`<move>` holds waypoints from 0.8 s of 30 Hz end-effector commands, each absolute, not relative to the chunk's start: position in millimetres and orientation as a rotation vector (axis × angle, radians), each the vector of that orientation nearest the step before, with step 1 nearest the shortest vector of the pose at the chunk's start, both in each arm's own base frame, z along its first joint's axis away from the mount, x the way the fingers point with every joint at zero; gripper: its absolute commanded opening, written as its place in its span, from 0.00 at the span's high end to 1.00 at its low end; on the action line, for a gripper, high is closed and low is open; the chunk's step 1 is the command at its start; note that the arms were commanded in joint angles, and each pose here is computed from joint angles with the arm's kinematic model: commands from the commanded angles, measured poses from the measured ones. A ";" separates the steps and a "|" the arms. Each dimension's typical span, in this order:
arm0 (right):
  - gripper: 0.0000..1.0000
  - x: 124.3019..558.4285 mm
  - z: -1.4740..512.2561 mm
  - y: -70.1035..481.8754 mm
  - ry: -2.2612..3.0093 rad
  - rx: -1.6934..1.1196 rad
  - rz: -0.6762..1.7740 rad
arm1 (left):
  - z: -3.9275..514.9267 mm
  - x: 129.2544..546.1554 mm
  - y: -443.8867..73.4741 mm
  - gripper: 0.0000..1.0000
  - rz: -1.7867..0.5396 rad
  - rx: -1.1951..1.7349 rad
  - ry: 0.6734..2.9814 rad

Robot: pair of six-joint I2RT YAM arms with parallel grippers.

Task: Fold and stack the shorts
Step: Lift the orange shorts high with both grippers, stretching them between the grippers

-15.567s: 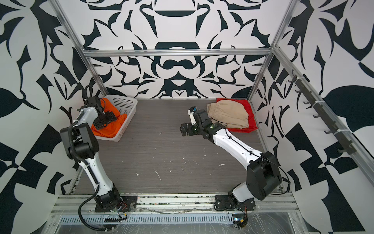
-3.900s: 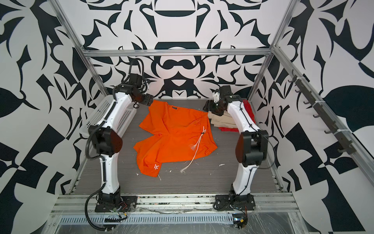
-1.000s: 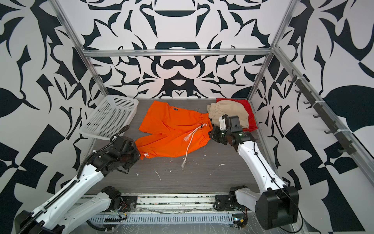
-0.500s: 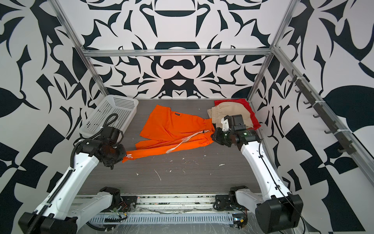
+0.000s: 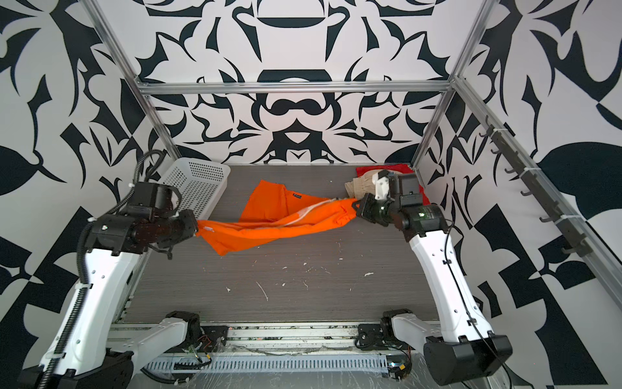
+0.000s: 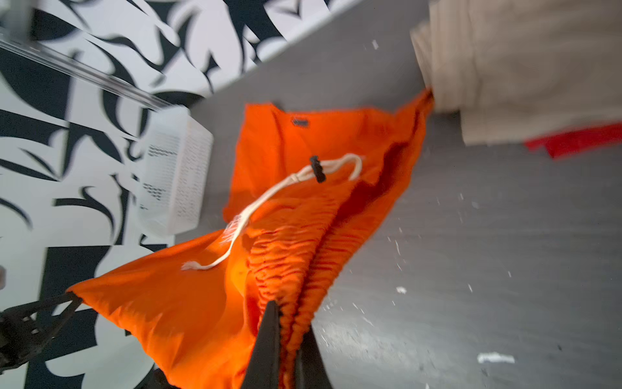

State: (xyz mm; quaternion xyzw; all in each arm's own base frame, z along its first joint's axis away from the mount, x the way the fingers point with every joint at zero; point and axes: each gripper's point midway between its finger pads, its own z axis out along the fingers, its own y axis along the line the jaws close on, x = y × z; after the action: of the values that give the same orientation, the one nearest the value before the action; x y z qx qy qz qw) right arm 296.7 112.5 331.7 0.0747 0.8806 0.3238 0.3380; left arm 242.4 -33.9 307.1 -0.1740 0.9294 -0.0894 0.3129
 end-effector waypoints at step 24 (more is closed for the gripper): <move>1.00 325.1 519.7 134.5 1.906 -0.111 0.931 | 453.4 335.6 -38.2 1.00 -0.152 -0.168 2.115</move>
State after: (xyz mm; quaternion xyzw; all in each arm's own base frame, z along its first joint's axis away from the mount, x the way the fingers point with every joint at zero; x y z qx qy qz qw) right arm 271.8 132.6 528.6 -0.0470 0.7819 0.3955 0.4795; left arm 298.7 -25.8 455.3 -0.0897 0.8696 -0.0489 0.4830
